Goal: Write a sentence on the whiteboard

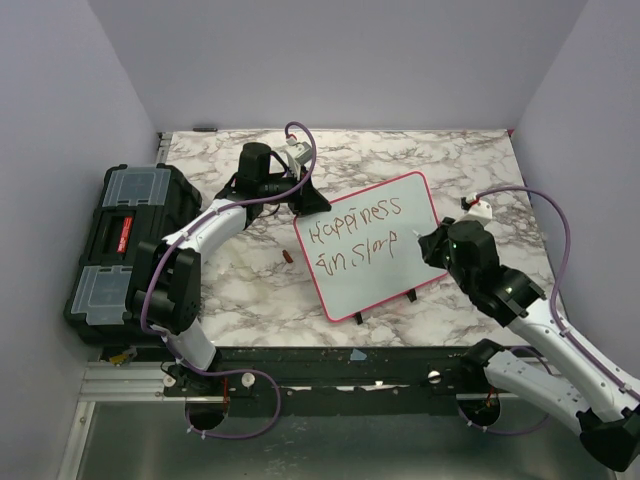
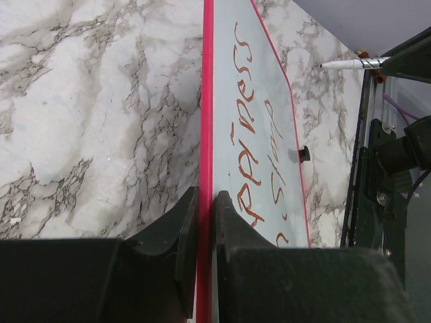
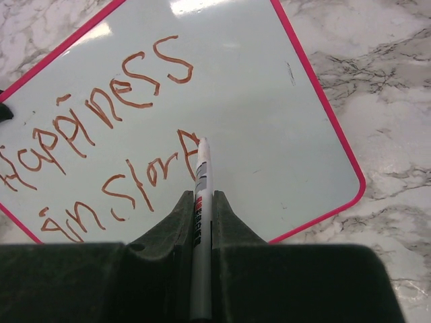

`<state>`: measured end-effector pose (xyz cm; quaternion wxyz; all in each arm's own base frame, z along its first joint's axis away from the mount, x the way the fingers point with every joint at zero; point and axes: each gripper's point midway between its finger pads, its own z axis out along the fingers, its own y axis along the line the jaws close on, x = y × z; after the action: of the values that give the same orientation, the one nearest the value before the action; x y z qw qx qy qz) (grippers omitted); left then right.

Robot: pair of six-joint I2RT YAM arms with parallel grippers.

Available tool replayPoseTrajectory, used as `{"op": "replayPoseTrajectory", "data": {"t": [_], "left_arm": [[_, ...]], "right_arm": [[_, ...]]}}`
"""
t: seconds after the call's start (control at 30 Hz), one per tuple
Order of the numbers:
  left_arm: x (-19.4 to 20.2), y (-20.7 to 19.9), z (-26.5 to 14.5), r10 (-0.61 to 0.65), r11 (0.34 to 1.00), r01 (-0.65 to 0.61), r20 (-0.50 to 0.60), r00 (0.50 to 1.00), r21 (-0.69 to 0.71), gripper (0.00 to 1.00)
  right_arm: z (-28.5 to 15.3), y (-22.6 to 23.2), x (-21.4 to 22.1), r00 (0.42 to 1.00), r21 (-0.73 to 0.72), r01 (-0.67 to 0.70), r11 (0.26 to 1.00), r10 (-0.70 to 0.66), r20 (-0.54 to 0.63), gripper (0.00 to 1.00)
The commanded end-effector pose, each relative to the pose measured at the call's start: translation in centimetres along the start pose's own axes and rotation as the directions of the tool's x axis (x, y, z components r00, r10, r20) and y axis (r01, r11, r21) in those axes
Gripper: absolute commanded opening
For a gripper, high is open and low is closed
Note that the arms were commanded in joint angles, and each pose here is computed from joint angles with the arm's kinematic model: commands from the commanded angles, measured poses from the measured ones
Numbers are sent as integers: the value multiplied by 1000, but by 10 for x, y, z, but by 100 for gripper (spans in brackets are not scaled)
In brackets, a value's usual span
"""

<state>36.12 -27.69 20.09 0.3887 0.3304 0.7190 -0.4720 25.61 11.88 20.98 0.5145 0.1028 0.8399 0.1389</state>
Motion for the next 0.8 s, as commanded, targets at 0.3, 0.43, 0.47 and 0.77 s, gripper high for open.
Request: {"op": "replayPoseTrajectory", "data": {"t": [0.3, 0.43, 0.47, 0.77], "left_arm": [[-18, 3, -2, 116, 993, -115, 45, 992, -4, 0], [-18, 3, -2, 116, 993, -116, 46, 992, -3, 0], [-18, 2, -2, 114, 993, -114, 46, 992, -3, 0], [-18, 3, -2, 115, 993, -115, 46, 992, -3, 0]], "right_arm": [[8, 5, 13, 998, -18, 32, 999, -33, -54, 1], [15, 11, 18, 993, -31, 69, 997, -72, -90, 0], [16, 10, 18, 993, -26, 72, 997, -74, -91, 1], [26, 5, 13, 994, 18, 93, 995, -92, -53, 1]]}}
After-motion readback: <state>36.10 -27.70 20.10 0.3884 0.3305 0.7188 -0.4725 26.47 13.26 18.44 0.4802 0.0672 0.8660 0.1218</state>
